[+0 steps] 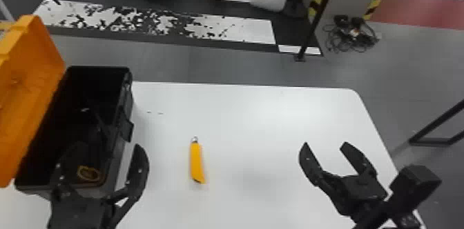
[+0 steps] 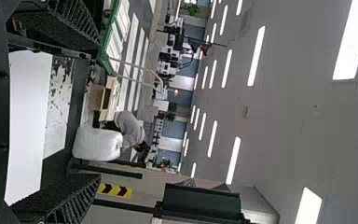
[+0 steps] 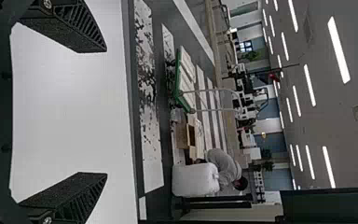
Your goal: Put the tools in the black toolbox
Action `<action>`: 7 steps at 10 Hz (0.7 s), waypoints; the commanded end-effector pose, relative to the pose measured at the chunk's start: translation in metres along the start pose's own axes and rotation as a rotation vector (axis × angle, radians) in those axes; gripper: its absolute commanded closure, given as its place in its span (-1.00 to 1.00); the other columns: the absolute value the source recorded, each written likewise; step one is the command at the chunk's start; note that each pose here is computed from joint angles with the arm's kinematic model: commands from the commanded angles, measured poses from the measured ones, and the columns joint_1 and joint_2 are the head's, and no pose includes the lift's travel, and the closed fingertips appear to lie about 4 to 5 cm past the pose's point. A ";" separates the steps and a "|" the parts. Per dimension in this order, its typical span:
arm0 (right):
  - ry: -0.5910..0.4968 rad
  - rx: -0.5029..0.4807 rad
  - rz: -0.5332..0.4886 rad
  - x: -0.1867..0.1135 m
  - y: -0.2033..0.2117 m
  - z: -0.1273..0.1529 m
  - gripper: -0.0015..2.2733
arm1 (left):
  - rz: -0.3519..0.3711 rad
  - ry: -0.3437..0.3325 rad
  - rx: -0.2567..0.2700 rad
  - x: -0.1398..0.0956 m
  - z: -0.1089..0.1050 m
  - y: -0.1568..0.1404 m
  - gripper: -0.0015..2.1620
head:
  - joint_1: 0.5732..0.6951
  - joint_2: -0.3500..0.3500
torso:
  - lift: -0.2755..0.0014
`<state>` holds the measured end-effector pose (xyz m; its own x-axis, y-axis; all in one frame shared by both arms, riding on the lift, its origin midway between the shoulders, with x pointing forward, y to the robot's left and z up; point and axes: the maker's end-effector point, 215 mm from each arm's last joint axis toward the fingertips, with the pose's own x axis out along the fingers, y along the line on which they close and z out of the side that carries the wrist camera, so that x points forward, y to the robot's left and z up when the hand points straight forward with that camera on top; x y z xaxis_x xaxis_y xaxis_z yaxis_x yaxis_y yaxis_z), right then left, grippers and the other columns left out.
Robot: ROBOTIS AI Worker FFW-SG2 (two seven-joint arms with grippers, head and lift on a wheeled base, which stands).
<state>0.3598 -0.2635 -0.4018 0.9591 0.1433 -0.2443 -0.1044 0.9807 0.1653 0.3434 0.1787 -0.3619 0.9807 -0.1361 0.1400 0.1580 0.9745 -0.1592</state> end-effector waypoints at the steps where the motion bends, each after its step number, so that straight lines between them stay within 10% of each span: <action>1: -0.001 0.002 -0.009 0.001 -0.002 0.000 -0.96 | 0.002 0.001 0.004 0.001 -0.002 0.002 -1.00 | 1.00 -0.40 | 0.71; 7: 0.002 0.008 -0.012 0.001 -0.003 -0.002 -0.96 | 0.000 0.006 0.005 0.001 -0.004 0.004 -1.00 | 1.00 -0.40 | 0.71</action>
<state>0.3603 -0.2658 -0.4051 0.9594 0.1313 -0.2498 -0.0904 0.9815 0.1687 0.3455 0.1810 -0.3667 0.9815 -0.1372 0.1335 0.1574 0.9753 -0.1550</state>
